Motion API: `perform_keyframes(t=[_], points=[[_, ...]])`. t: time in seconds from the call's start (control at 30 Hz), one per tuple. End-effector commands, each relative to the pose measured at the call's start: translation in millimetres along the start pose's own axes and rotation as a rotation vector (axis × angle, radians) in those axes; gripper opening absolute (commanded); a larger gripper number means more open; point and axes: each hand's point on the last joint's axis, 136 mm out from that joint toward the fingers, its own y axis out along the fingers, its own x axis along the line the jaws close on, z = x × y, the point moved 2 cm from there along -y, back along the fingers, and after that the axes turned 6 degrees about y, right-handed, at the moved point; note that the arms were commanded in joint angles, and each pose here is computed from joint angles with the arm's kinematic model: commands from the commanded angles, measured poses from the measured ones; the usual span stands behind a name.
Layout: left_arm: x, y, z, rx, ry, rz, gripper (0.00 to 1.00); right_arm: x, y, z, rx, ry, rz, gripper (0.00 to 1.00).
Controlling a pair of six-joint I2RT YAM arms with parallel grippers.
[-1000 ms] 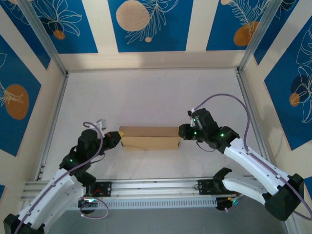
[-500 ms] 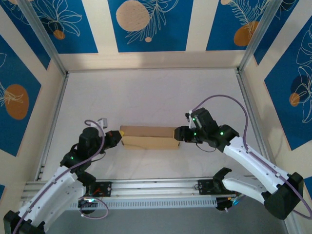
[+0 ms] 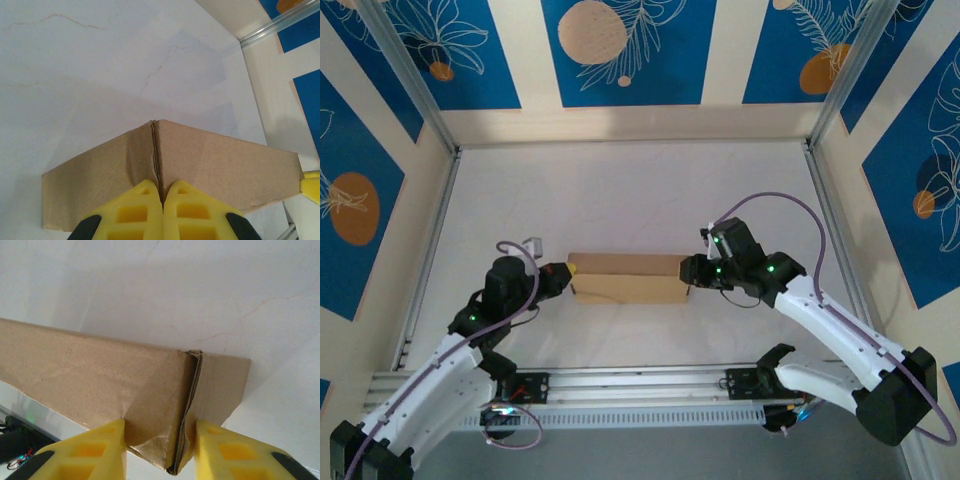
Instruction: Fold the paper box
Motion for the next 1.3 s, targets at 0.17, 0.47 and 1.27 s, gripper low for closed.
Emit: perform_keyframes(t=[0.17, 0.47, 1.27], points=[[65.7, -6.1, 79.8, 0.336, -0.055, -0.264, 0.13, -37.6, 19.1, 32.3, 0.12, 0.066, 0.133, 0.31], [19.7, -34.2, 12.2, 0.164, 0.072, -0.214, 0.54, -24.1, 0.7, 12.1, 0.025, 0.044, 0.1, 0.33], [65.1, -34.8, 102.7, 0.259, -0.328, -0.151, 0.32, -42.8, -12.1, 66.2, -0.063, -0.145, 0.225, 0.29]])
